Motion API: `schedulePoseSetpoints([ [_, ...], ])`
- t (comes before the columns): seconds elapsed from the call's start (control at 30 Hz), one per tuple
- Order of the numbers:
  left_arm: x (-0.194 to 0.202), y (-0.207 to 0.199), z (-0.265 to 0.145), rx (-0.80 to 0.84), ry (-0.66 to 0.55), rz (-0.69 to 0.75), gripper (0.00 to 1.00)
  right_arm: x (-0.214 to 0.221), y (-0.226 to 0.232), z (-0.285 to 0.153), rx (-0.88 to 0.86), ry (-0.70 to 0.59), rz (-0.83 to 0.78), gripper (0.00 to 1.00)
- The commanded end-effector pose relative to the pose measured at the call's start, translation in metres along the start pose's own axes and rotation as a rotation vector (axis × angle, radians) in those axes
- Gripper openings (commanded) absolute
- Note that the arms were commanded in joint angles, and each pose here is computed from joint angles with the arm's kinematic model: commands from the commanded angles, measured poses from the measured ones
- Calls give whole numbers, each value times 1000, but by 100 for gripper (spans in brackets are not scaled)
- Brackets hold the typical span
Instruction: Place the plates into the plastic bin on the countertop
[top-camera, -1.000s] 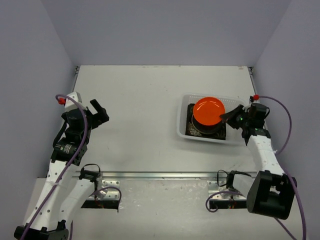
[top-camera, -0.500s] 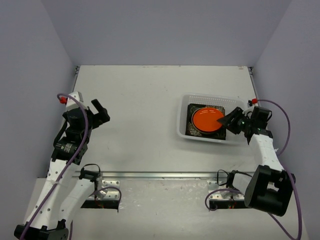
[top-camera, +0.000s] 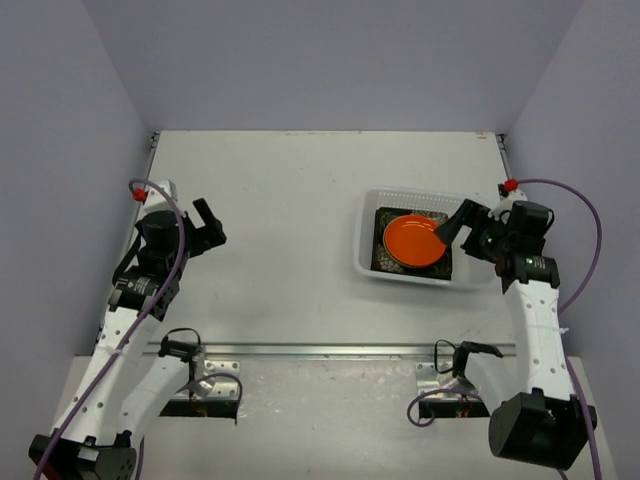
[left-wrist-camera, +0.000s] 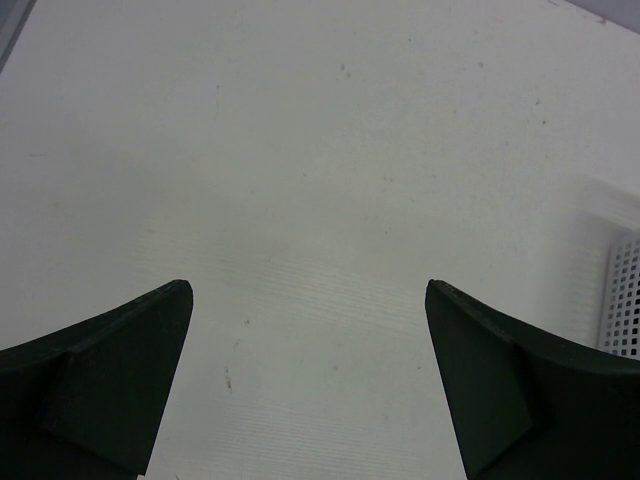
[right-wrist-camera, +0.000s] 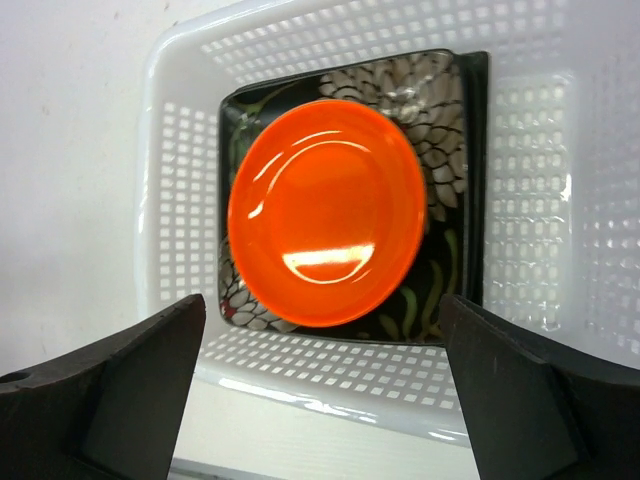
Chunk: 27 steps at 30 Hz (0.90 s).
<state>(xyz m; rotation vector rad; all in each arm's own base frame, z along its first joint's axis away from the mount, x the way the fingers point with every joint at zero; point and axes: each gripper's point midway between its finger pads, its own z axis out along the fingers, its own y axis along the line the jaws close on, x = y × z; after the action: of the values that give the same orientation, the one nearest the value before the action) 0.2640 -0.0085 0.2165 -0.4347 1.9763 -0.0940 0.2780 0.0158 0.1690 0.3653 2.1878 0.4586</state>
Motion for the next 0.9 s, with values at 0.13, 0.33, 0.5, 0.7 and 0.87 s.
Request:
schedulePoseSetpoints([
  [0.13, -23, -7, -12, 36, -66, 27, 100, -10, 42, -47, 42, -108, -403, 99],
  [0.33, -26, -7, -21, 56, -160, 61, 100, 0, 52, -81, 11, -187, -420, 99],
  [0.5, -23, -9, -27, 109, -218, 62, 100, 4, 43, -92, 30, -240, -407, 99],
  [0.7, -26, -6, -32, 108, -248, 60, 100, 1, 37, -99, 31, -340, -426, 99],
  [0.87, -32, 2, -39, 79, -288, 45, 100, 0, 37, -103, 31, -348, -437, 99],
])
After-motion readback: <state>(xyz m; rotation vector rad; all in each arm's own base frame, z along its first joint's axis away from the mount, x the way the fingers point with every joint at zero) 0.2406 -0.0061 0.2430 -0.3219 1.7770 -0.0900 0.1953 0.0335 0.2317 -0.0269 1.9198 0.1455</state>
